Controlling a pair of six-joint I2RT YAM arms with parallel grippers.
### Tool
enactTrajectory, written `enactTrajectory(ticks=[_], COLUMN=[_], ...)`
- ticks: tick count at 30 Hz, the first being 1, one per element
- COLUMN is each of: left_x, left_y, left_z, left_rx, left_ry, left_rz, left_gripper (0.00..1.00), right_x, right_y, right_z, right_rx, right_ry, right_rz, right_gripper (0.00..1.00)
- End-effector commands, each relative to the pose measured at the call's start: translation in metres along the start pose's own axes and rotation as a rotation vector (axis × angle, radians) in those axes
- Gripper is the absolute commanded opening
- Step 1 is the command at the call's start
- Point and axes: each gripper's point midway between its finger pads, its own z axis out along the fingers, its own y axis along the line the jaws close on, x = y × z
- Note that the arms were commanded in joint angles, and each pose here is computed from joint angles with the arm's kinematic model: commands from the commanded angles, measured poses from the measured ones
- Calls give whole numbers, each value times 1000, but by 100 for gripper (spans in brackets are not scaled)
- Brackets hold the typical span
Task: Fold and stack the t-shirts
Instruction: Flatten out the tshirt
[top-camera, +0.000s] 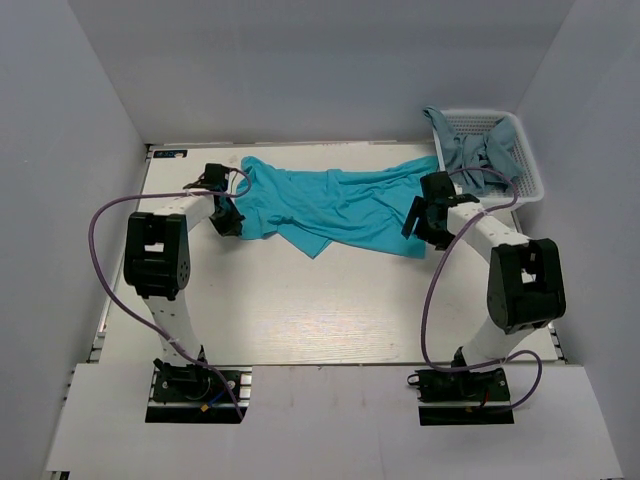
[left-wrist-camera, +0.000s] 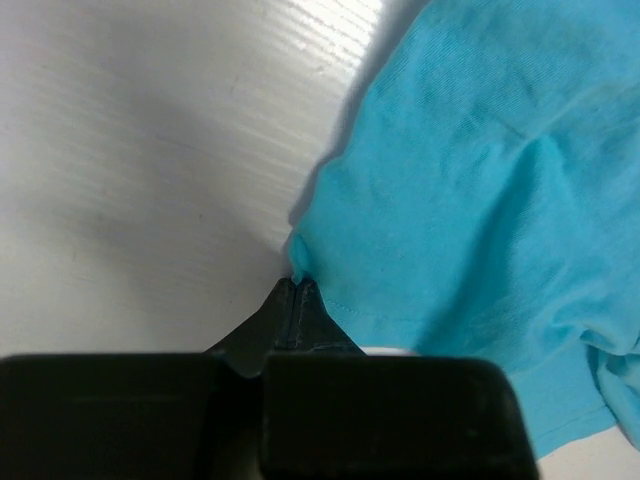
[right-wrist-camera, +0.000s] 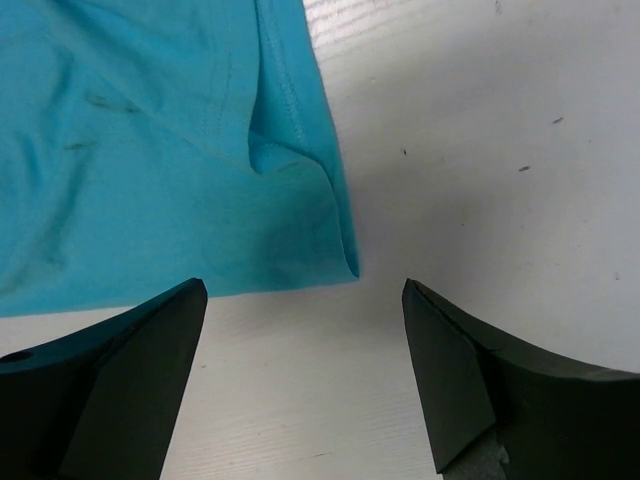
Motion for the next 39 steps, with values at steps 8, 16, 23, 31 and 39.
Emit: enactTrajectory(ticks=[8, 16, 23, 31, 39], left_x=[1, -1, -12, -52, -104], left_y=[1, -7, -16, -41, -46], left_z=[-37, -45, -63, -143, -321], left_rx=[17, 62, 103, 231, 391], left_ry=[-27, -40, -80, -257, -675], left_rz=[25, 24, 14, 10, -44], left_gripper=[0, 0, 0, 0, 0], right_x=[13, 22, 21, -67, -135], right_y=[-10, 5, 13, 37, 31], right_z=[44, 51, 38, -62, -202], right_rx=[36, -42, -97, -265, -336], right_ry=[49, 92, 92, -215, -563], right_rz=[62, 74, 73, -39, -70], right_gripper=[70, 35, 0, 0, 0])
